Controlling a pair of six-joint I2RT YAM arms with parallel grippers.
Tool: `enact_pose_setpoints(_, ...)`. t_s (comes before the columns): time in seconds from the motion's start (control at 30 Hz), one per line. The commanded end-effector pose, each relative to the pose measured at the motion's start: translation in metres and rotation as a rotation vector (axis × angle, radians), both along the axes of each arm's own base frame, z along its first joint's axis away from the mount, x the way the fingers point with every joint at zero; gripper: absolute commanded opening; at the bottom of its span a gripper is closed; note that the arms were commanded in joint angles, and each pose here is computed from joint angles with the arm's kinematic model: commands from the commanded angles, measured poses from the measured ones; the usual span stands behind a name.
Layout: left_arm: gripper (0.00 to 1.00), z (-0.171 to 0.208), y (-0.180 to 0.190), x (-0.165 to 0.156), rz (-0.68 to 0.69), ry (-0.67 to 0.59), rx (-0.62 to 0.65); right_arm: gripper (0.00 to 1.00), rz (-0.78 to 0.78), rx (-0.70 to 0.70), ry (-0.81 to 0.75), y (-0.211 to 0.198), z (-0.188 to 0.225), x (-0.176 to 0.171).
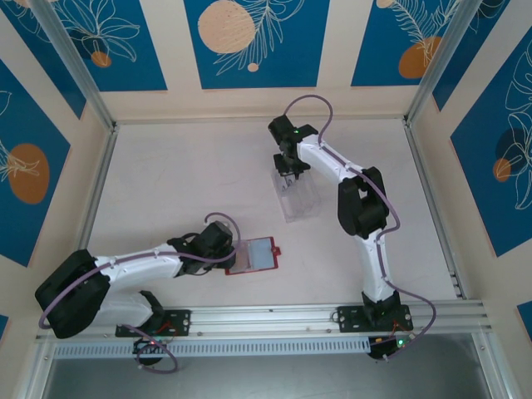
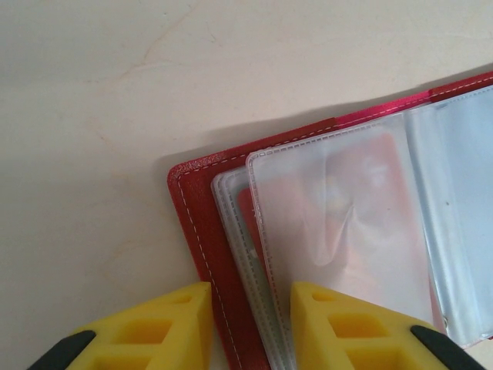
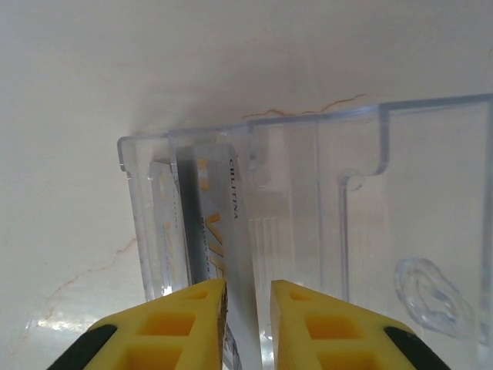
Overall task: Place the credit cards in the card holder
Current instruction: Pick up the credit card from the storage box.
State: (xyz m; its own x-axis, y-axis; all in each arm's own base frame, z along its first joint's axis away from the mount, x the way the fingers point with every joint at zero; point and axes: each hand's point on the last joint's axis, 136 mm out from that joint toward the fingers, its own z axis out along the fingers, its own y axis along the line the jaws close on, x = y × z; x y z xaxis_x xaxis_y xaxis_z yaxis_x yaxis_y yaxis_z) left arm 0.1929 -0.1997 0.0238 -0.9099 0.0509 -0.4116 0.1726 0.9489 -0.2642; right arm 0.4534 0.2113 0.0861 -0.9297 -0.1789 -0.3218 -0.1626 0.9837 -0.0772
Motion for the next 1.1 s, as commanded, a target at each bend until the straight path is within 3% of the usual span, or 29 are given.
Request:
enact_pose_setpoints(0.0,0.30,-0.019,0.018,-0.018,0.004,0.064,0.079,0.24,0.028,0.037,0.018,0.008,-0.001,0.002)
enact_pose_setpoints(0.3,0.31,-0.020,0.019,-0.019,0.004,0.067,0.082,0.18,0.041,0.046,0.016,0.012,0.001,0.001)
enact_pose_setpoints(0.6,0.30,-0.020,0.020,-0.019,0.006,0.068,0.084,0.00,0.054,0.042,0.007,0.013,0.007,0.002)
enact_pose_setpoints(1.07,0.30,-0.021,0.022,-0.021,0.011,0.068,0.085,0.00,0.075,0.065,-0.117,0.016,0.085,-0.010)
